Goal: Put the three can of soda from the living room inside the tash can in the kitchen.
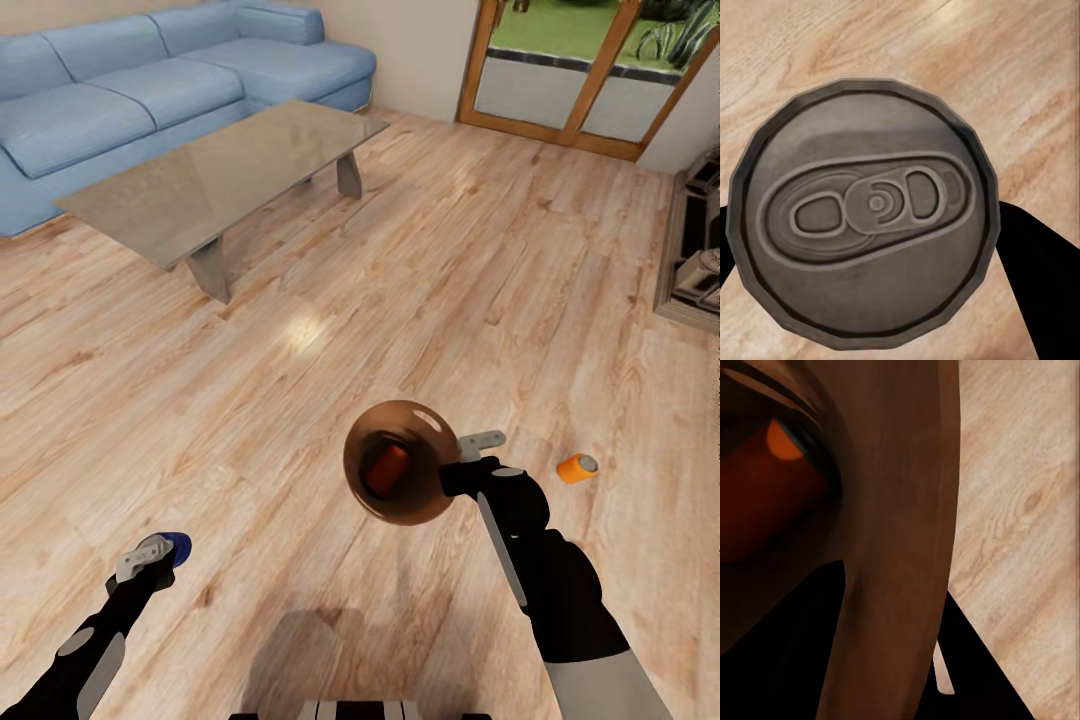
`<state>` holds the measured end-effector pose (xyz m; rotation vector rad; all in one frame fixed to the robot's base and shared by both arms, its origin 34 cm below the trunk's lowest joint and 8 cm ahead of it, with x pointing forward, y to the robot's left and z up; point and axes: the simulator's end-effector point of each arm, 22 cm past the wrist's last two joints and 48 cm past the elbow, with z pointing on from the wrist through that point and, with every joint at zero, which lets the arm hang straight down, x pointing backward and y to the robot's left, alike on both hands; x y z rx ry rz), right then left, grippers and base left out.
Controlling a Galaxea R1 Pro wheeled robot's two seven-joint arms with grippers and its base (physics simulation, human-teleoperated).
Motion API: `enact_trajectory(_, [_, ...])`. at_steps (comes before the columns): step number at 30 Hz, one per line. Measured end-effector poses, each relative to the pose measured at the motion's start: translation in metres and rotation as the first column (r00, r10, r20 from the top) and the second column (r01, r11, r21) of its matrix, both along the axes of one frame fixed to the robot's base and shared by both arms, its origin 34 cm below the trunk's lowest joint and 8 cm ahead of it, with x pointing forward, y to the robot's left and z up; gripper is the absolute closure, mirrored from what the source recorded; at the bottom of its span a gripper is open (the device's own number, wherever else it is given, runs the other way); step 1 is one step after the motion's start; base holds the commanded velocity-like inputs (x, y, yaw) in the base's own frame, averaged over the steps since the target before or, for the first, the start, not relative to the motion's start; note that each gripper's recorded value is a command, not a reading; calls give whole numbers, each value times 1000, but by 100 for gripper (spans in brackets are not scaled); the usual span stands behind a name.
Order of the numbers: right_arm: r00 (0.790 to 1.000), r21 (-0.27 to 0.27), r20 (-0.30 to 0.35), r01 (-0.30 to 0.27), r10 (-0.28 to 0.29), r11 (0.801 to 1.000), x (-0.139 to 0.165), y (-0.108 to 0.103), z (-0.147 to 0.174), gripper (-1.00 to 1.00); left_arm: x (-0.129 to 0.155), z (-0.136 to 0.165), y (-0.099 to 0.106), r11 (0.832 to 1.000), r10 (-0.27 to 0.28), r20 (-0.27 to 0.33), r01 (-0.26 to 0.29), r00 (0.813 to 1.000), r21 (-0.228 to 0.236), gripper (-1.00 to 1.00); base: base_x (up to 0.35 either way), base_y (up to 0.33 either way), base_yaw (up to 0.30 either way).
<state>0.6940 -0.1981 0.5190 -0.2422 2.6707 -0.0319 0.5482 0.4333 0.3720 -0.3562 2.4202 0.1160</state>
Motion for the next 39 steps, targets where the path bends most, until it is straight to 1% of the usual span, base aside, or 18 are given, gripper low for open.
enact_trajectory(17, [1000,-2,24,0,0,1000,8,0,47,100,14,44,-1,1000,0,27,0,1000,-3,100,0,0,0])
enact_trajectory(39, [999,-4,39,1,0,1000,13,-1,100,100,30,100,-3,1000,-7,65,7,998,-13,100,0,0,0])
